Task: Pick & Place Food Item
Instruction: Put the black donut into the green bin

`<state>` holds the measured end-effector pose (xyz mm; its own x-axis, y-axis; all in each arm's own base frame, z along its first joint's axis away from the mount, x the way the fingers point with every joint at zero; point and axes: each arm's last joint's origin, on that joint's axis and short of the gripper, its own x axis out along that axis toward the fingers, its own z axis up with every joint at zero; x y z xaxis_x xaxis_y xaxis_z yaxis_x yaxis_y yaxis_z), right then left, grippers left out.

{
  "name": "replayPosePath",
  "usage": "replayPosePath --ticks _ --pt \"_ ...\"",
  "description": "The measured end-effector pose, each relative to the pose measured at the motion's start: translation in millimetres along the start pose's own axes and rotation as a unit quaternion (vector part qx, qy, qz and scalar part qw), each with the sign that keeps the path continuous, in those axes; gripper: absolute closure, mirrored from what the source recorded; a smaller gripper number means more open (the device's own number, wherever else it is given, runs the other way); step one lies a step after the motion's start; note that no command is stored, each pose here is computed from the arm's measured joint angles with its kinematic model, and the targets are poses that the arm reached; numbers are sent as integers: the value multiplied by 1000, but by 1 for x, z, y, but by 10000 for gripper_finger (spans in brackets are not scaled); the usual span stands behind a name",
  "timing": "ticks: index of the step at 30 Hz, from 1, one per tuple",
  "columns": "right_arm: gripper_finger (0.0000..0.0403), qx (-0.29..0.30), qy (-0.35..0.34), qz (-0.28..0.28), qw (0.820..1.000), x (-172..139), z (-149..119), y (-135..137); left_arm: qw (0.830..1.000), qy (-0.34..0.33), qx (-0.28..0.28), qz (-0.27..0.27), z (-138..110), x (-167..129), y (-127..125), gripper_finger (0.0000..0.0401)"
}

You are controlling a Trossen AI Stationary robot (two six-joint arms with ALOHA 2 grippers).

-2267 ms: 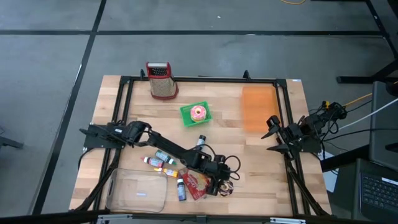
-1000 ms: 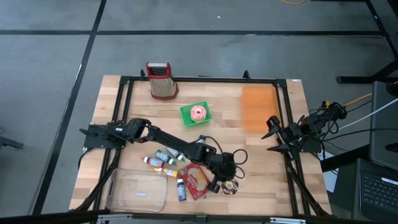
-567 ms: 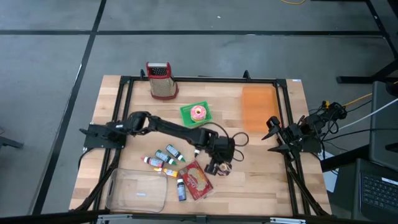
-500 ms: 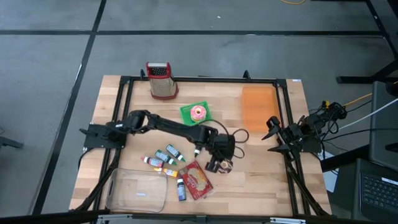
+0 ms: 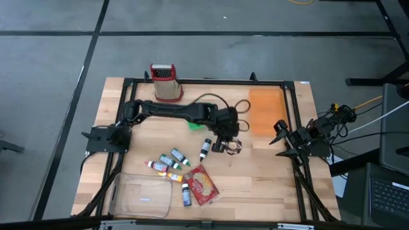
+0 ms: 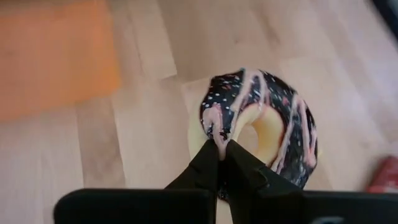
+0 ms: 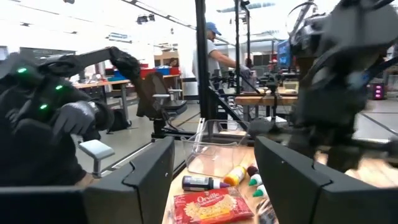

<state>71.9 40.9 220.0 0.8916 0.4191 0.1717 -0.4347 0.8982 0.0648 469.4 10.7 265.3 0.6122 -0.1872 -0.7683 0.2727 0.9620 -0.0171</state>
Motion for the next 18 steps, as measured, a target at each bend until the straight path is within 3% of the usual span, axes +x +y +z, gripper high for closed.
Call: replayPosePath --ticks 7,14,18 --pt "176 0 3 12 1000 -1 2 1 999 -46 -1 -14 -19 -36 -8 394" --pt "176 -1 2 11 1000 -1 3 1 991 -131 -35 22 -66 -80 -13 394" --pt "176 -1 1 10 1000 -1 3 1 987 -135 -68 51 -96 -94 -5 394"
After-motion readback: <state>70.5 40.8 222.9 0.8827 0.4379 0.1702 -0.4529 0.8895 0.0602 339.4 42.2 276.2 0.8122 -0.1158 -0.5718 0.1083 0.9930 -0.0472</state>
